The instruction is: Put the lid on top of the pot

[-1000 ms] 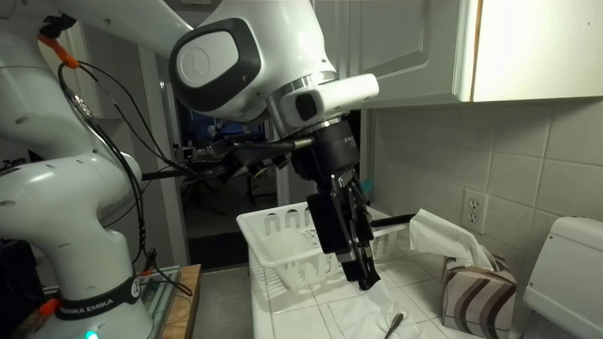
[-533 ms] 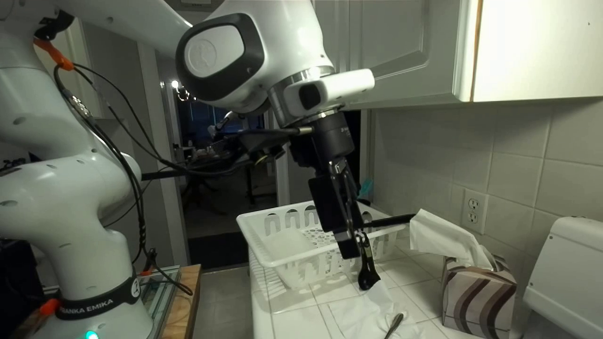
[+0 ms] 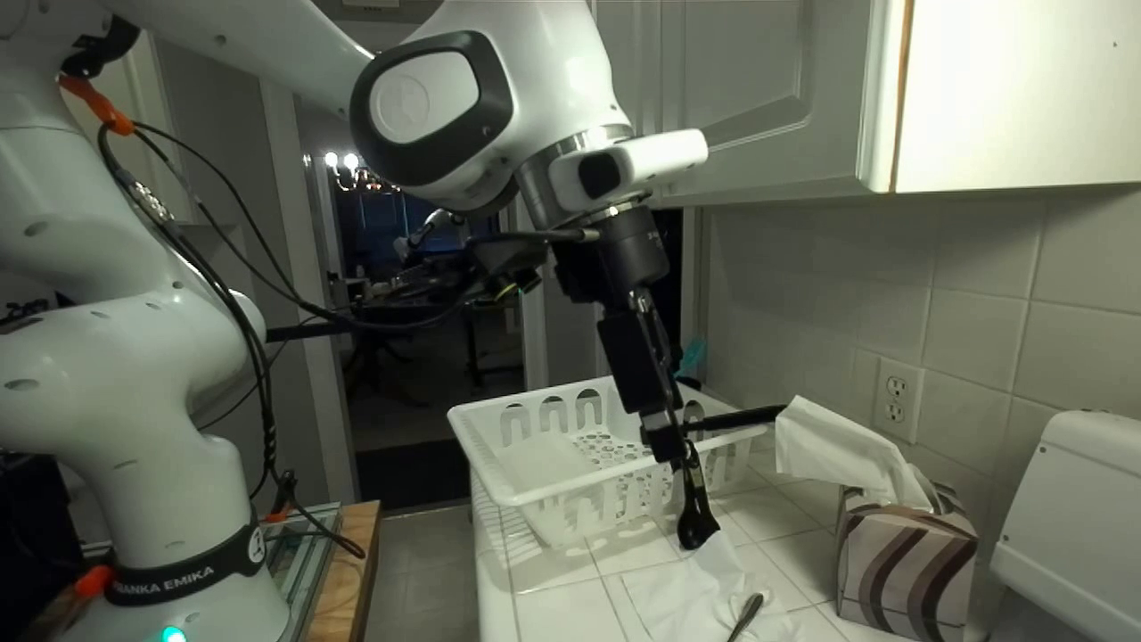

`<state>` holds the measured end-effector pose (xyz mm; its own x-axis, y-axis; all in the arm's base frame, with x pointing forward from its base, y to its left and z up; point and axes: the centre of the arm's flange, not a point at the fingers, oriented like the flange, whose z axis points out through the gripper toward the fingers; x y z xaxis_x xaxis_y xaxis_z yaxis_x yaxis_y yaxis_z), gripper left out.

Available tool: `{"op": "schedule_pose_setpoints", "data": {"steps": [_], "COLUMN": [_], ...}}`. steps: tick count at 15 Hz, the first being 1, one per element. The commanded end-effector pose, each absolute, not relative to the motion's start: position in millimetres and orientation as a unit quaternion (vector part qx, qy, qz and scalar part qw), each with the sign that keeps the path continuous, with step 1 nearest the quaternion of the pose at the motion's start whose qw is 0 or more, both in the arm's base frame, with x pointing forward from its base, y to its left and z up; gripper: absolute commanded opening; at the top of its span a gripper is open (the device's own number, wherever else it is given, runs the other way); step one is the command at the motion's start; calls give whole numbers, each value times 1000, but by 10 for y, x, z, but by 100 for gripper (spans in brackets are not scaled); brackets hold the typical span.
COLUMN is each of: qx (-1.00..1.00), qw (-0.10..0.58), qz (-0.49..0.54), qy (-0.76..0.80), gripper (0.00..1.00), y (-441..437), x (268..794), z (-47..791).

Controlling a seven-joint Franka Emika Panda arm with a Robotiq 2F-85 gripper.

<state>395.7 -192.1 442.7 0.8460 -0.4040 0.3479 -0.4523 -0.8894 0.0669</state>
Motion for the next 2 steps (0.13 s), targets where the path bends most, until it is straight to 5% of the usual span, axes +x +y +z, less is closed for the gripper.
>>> {"op": "schedule_pose_setpoints", "data": {"steps": [1, 2], "qx": [958, 958], "qw": [73, 74], "qz": [164, 164], "qy": [-224, -225], "gripper": [100, 100], "y": [-1928, -1932], "x": [3954, 3953], "z": [4425, 4425]}}
